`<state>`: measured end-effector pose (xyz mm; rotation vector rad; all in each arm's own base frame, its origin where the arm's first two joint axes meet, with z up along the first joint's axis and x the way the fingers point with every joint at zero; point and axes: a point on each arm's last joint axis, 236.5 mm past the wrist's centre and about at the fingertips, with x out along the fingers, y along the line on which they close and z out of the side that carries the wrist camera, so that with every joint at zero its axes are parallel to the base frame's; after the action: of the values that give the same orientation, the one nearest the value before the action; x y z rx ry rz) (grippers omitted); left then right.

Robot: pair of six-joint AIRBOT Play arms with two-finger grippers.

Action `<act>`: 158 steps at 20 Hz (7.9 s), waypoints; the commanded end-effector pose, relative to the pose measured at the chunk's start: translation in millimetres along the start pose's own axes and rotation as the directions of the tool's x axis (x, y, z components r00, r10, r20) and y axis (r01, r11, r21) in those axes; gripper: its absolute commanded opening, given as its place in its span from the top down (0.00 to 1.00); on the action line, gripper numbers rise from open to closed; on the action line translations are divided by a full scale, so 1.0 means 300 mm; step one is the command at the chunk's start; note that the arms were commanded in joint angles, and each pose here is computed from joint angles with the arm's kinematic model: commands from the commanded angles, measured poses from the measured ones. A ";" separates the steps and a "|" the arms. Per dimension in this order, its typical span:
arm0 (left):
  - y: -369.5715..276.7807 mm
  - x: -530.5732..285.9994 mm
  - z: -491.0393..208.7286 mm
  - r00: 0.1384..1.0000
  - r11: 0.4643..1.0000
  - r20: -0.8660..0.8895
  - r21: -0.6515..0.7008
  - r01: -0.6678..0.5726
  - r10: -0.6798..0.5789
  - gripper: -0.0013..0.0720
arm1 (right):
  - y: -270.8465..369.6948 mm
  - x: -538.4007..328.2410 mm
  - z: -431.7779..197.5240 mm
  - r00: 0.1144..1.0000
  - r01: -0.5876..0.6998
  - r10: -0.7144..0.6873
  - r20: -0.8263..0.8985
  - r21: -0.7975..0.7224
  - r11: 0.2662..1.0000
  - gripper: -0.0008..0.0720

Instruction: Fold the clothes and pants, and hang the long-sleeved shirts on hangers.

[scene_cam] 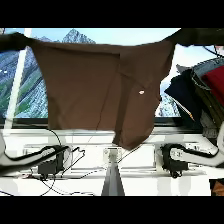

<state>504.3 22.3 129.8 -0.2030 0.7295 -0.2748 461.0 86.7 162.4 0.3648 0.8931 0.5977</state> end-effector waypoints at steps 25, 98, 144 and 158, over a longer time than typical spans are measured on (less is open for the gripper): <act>0.109 0.218 -0.531 0.832 0.995 -0.547 -0.088 0.046 -0.087 0.24 | -0.431 0.248 -0.488 0.788 0.334 -0.236 -0.568 0.073 0.940 0.09; 0.045 0.248 -0.342 0.974 0.925 0.149 -0.365 -0.108 0.172 0.97 | -0.213 0.224 -0.195 0.920 0.102 -0.253 0.301 0.438 0.893 0.96; -0.368 -0.265 -0.168 0.972 0.974 -0.104 0.063 0.216 -0.209 0.97 | 0.780 1.104 -0.699 0.925 -0.196 0.151 -0.349 -0.097 0.976 0.96; -0.851 0.079 -0.270 0.855 0.867 -0.174 0.017 0.499 -0.489 0.97 | 0.123 0.691 -0.344 0.814 0.241 -0.411 -0.411 -0.405 0.882 0.96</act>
<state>409.6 -174.9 155.0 -0.3199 0.8147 -0.7721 443.5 375.7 -8.1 -0.0969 1.1523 0.7485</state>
